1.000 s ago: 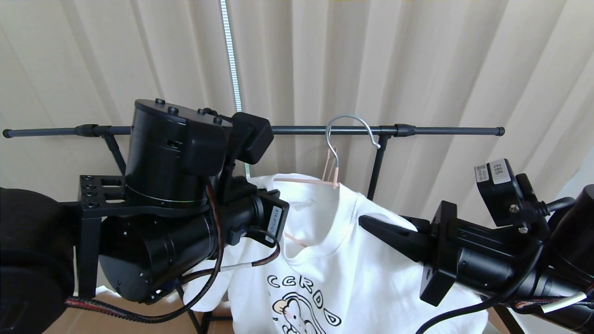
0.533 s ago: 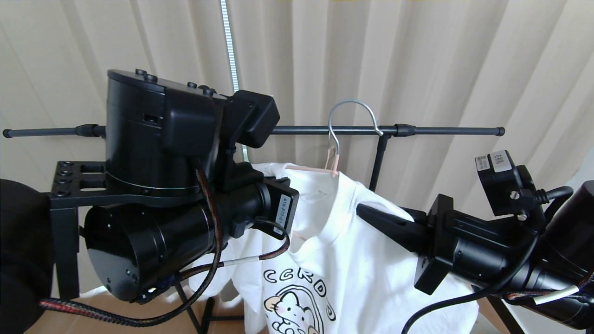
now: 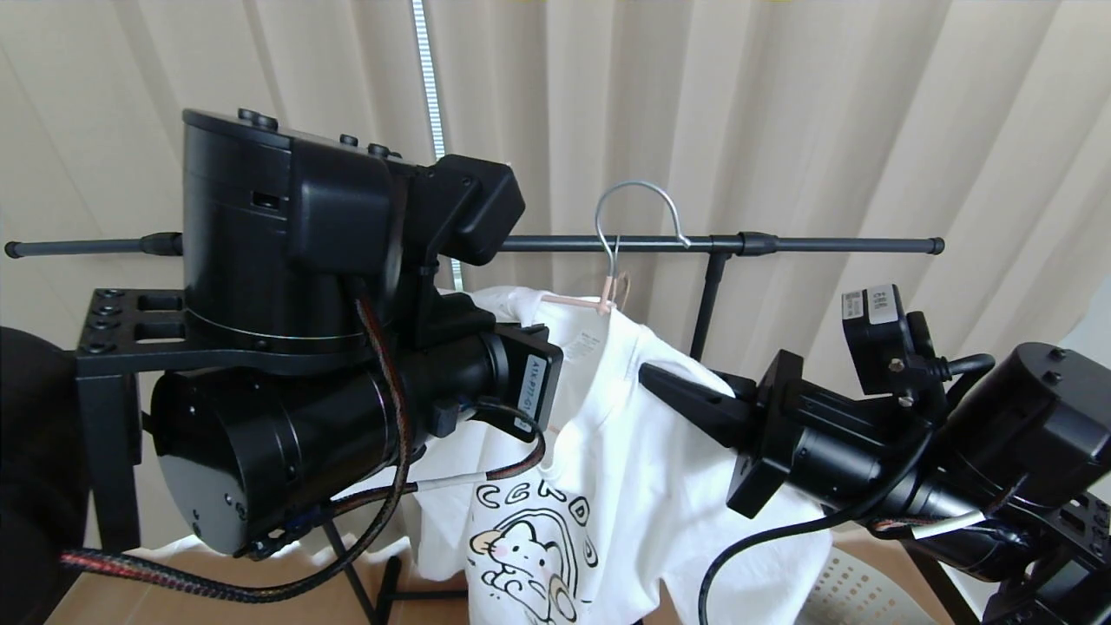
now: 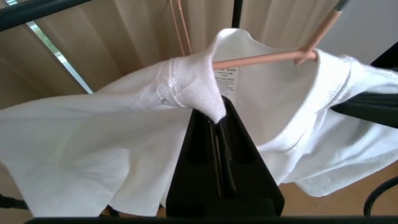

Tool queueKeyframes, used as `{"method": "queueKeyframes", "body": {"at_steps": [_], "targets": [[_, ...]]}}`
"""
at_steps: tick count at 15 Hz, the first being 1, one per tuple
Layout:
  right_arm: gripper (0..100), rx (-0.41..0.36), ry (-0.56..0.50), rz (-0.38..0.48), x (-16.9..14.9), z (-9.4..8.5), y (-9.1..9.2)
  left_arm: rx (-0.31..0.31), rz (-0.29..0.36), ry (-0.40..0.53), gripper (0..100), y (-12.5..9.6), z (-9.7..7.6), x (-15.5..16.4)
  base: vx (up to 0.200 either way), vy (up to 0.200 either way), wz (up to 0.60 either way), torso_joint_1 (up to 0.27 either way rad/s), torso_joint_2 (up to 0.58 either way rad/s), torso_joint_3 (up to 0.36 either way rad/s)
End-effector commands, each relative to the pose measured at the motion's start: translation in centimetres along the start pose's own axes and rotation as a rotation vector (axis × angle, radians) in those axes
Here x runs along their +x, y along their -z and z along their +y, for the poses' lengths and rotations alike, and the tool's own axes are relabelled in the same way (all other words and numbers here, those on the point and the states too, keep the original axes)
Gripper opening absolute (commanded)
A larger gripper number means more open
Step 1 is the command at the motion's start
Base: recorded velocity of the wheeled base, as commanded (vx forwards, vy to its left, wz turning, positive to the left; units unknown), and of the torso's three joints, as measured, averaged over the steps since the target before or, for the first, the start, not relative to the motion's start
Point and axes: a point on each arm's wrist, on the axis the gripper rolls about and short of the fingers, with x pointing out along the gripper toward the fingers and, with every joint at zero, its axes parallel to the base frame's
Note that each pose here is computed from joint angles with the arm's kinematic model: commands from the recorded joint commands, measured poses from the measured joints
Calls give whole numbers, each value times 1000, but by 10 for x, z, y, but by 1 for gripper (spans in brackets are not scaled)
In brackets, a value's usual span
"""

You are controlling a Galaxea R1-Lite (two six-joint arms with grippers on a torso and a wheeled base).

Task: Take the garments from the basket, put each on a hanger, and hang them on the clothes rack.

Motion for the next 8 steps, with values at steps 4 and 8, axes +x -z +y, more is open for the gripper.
{"method": "queueKeyframes", "body": {"at_steps": [4, 8], "targets": [[0, 0, 0, 1, -2, 1, 0, 0, 15, -1, 0, 4, 0, 3, 0, 0, 0, 0, 0, 0], [0, -8, -2, -17, -6, 3, -6, 5, 21, 0, 0, 5, -1, 5, 0, 0, 0, 0, 0, 0]]}}
